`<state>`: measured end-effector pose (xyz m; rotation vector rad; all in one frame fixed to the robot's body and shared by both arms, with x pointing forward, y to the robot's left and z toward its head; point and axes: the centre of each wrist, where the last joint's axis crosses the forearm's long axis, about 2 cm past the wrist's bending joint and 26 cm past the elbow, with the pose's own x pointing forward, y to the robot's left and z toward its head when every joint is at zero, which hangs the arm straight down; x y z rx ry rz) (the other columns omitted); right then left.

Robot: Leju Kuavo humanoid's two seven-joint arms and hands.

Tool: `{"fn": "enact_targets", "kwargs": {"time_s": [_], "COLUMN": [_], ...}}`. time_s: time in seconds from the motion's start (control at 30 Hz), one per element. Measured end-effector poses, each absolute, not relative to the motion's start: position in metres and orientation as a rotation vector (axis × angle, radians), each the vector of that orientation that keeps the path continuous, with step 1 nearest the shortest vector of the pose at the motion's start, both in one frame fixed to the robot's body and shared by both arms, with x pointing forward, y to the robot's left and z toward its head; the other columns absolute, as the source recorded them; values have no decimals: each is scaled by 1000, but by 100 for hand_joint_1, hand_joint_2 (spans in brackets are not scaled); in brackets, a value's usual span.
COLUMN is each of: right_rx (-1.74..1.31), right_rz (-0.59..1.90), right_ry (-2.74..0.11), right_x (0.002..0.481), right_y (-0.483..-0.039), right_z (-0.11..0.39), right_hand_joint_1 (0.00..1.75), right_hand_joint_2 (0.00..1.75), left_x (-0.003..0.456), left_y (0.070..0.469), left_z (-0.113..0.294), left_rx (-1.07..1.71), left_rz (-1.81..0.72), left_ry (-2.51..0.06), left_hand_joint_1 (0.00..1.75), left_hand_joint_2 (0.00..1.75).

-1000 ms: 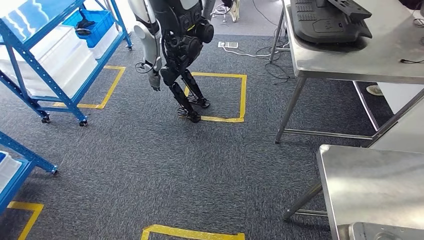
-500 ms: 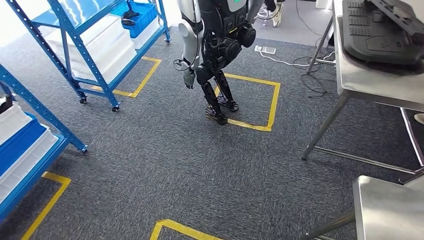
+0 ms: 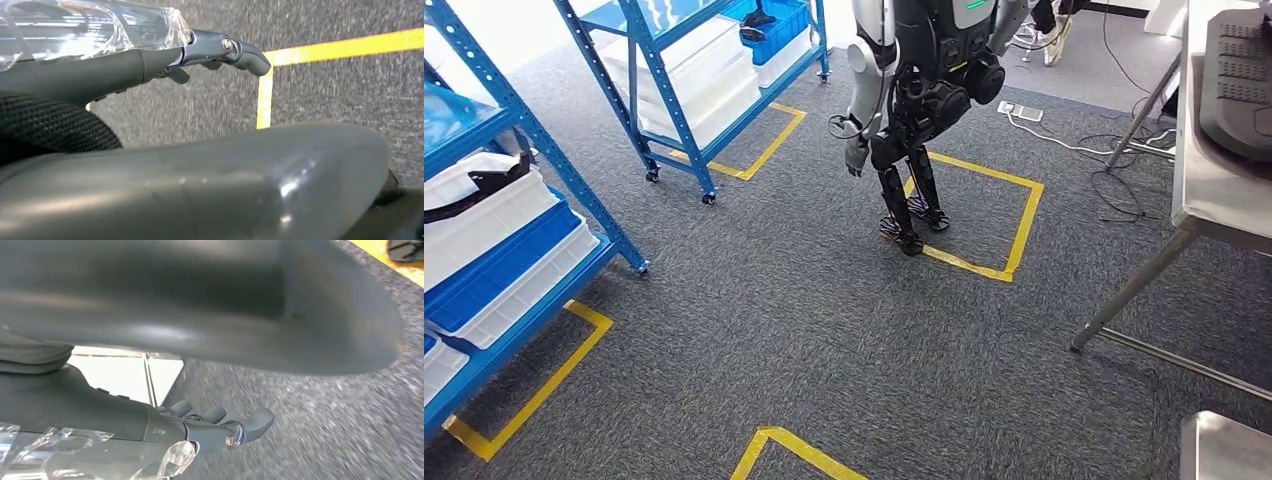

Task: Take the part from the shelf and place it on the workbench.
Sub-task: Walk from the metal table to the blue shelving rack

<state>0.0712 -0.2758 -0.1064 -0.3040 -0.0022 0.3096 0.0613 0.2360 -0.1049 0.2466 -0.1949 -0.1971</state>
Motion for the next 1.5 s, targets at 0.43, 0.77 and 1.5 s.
{"fn": "enact_targets", "kwargs": {"time_s": [0.43, 0.77, 1.5], "right_rx": [-306, -309, -312], "right_rz": [309, 307, 304], "right_ry": [0, -3, -6], "right_x": [70, 70, 69], "right_y": [-278, -279, -280], "right_z": [-107, -107, -107], "right_hand_joint_1": [0, 0, 0], "right_hand_joint_2": [0, 0, 0], "left_x": [60, 63, 61], "left_y": [233, 233, 232], "left_z": [-105, -104, -104], "left_rx": [239, 245, 243], "left_rz": [-199, -197, -182], "left_ry": [-195, -200, -191], "left_hand_joint_1": [0, 0, 0], "left_hand_joint_2": [0, 0, 0]}}
